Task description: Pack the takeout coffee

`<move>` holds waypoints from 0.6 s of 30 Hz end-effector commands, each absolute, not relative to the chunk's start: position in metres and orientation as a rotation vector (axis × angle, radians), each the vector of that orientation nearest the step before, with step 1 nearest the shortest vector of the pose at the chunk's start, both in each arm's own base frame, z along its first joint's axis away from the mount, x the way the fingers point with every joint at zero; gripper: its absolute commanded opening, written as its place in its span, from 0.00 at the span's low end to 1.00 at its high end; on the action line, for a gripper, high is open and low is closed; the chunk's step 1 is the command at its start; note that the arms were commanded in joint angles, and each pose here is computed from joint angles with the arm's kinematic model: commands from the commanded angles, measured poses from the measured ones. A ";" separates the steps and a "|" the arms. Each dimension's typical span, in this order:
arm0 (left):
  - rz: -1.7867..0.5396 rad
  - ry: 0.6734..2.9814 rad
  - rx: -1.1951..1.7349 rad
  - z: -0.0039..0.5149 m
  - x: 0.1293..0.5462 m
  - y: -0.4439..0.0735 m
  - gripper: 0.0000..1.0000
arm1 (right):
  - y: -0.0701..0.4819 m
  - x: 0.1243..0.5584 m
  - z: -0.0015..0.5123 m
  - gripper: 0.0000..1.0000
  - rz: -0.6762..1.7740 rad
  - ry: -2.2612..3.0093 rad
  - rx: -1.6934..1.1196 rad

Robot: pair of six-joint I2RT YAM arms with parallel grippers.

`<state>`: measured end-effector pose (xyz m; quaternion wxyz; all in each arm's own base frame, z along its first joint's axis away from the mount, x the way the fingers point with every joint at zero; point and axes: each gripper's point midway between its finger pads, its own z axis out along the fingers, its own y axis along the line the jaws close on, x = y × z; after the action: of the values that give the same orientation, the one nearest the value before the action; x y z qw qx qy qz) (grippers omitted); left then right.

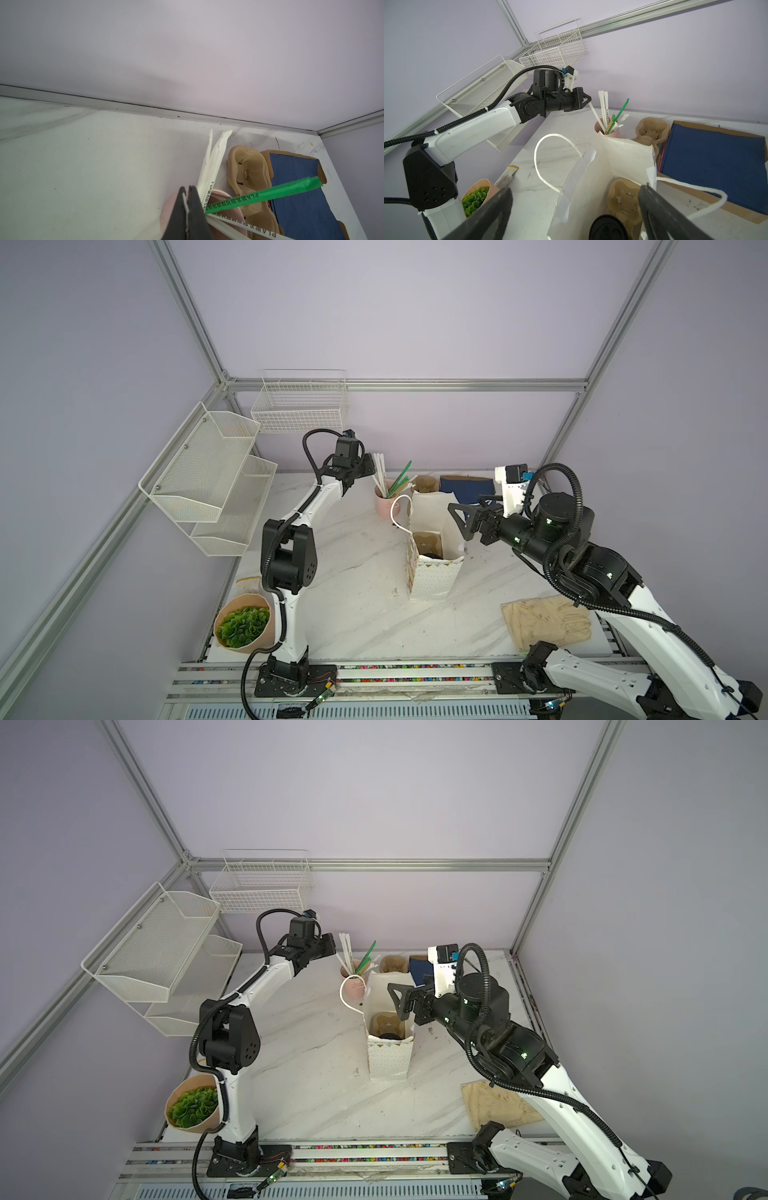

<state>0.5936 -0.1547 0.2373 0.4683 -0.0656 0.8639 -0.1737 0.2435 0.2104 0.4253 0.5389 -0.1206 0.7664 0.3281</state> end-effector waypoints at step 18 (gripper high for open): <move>-0.336 1.857 -0.021 0.384 0.565 -0.146 0.00 | 0.212 0.240 0.444 0.97 0.848 1.779 -0.260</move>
<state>0.5773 -0.1472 0.2804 0.5002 -0.0283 0.8537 -0.1423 0.2425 0.2145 0.4249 0.5288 -0.1170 0.7678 0.3422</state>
